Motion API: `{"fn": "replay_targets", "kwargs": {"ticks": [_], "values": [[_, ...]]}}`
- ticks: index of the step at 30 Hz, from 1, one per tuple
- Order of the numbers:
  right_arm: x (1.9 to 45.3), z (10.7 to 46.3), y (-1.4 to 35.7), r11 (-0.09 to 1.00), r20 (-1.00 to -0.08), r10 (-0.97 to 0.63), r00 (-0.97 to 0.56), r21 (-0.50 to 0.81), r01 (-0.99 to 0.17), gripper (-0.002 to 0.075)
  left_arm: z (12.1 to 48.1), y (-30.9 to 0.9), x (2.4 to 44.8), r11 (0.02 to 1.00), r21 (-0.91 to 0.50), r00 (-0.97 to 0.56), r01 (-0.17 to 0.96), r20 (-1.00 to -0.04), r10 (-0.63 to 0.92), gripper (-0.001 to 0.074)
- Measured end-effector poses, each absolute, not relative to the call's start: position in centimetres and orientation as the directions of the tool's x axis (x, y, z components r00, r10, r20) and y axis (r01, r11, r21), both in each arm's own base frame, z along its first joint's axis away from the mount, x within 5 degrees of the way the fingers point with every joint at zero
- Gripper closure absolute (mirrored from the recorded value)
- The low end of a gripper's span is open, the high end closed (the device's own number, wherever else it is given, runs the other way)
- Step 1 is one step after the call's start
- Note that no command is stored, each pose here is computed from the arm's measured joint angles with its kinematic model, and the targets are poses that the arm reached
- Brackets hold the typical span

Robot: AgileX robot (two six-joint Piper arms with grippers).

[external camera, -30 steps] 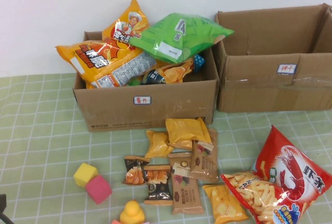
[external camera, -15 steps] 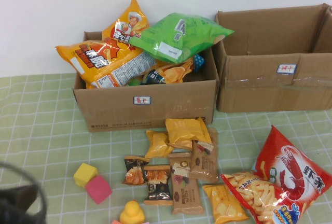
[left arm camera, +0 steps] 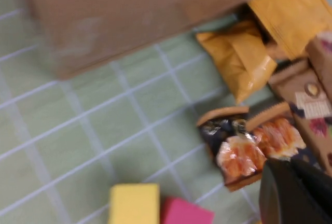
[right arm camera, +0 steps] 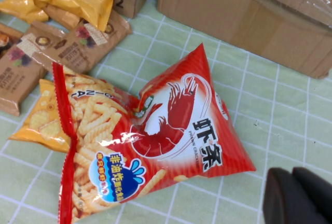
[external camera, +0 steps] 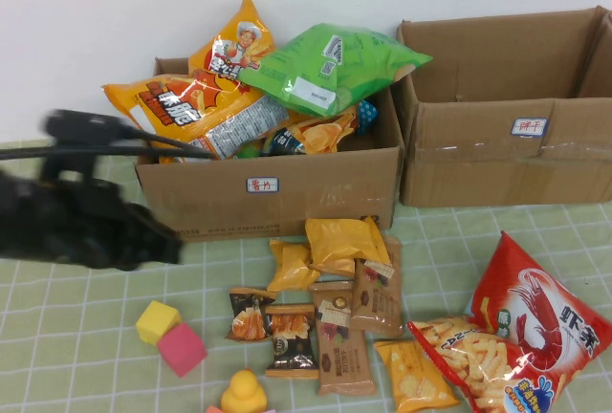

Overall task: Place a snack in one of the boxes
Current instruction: Pick up the biscuit

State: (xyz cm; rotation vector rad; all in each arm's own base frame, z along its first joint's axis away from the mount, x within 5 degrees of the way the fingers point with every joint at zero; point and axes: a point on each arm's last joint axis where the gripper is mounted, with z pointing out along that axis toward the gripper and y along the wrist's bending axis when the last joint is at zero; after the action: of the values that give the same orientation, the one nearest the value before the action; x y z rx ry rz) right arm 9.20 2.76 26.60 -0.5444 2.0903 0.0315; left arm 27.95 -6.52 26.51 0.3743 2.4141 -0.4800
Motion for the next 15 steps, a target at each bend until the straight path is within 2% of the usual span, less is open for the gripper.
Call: {"fn": "replay_targets", "kwargs": {"ticks": [4, 9, 12, 15], "values": [[9.2, 26.6, 2.7, 0.901, -0.81, -0.369, -0.457, -0.189, -0.391, 0.0714, 23.9, -10.4, 29.2, 0.85, -0.237, -0.767, 0.47, -0.586, 0.261, 0.0738], [9.2, 26.6, 2.7, 0.901, -0.81, -0.369, -0.457, -0.189, -0.391, 0.0714, 20.3, -14.8, 29.6, 0.831, -0.238, -0.803, 0.502, -0.486, 0.345, 0.0737], [9.2, 26.6, 2.7, 0.901, -0.809, -0.369, -0.458, -0.189, -0.391, 0.0714, 19.3, -15.9, 30.4, 0.848, -0.237, -0.833, 0.473, -0.434, 0.343, 0.0731], [9.2, 26.6, 2.7, 0.901, -0.81, -0.368, -0.456, -0.189, -0.391, 0.0714, 19.2, -16.2, 31.3, 0.864, -0.214, -0.844, 0.455, -0.411, 0.343, 0.0659]]}}
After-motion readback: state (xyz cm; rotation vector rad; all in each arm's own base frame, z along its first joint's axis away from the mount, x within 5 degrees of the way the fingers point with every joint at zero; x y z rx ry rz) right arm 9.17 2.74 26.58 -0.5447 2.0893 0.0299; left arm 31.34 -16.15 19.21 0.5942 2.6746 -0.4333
